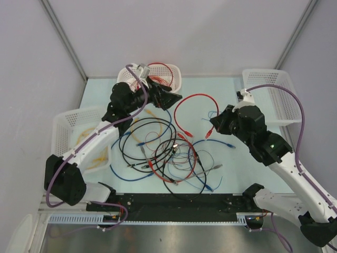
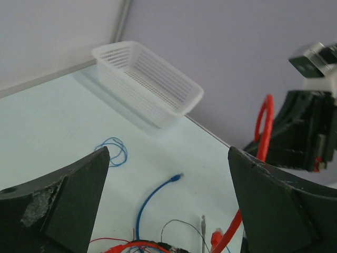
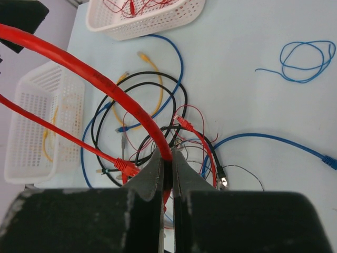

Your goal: Untangle the cables

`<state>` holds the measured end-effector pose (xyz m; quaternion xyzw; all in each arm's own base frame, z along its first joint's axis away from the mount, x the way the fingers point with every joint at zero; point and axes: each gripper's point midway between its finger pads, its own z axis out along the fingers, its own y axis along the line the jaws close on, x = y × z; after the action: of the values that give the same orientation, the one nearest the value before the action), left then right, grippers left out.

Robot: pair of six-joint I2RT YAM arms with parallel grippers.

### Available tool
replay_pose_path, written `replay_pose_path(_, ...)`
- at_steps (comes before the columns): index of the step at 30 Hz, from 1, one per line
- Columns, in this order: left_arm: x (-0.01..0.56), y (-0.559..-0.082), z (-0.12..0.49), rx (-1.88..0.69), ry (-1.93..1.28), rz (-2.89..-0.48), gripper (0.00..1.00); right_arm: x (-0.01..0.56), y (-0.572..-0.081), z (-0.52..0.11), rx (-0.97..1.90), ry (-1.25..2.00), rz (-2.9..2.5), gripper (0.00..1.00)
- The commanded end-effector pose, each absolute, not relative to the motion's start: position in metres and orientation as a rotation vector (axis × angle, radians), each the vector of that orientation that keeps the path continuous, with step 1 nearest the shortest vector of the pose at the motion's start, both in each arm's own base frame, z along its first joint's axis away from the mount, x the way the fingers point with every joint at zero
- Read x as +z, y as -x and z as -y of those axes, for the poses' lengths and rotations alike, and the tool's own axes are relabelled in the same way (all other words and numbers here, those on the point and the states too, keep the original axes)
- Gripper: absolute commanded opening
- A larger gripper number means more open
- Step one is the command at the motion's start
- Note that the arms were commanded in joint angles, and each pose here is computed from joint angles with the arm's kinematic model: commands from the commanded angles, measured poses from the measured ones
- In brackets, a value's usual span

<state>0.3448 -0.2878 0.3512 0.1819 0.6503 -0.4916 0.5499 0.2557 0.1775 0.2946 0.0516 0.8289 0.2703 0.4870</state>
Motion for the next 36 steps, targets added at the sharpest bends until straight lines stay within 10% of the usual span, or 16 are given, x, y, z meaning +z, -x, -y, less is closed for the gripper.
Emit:
replay_pose_path(1, 0.402, -0.274, 0.296, -1.242, -0.717, -1.273, 1.00, 0.304, -0.239, -0.183, 0.724, -0.063, -2.007, 0.00)
replay_pose_path(28, 0.367, -0.245, 0.308, -1.269, -0.780, -1.318, 1.00, 0.306, -0.221, -0.213, 0.845, 0.046, -2.027, 0.00)
replay_pose_path(31, 0.356, -0.241, 0.317, -1.304, -0.834, -1.339, 0.85, 0.304, -0.219, -0.217, 0.858, 0.067, -2.035, 0.00)
replay_pose_path(36, 0.350, -0.246, 0.325, -1.302, -0.856, -1.380, 0.09, 0.301, -0.220, -0.216, 0.837, 0.070, -2.045, 0.00)
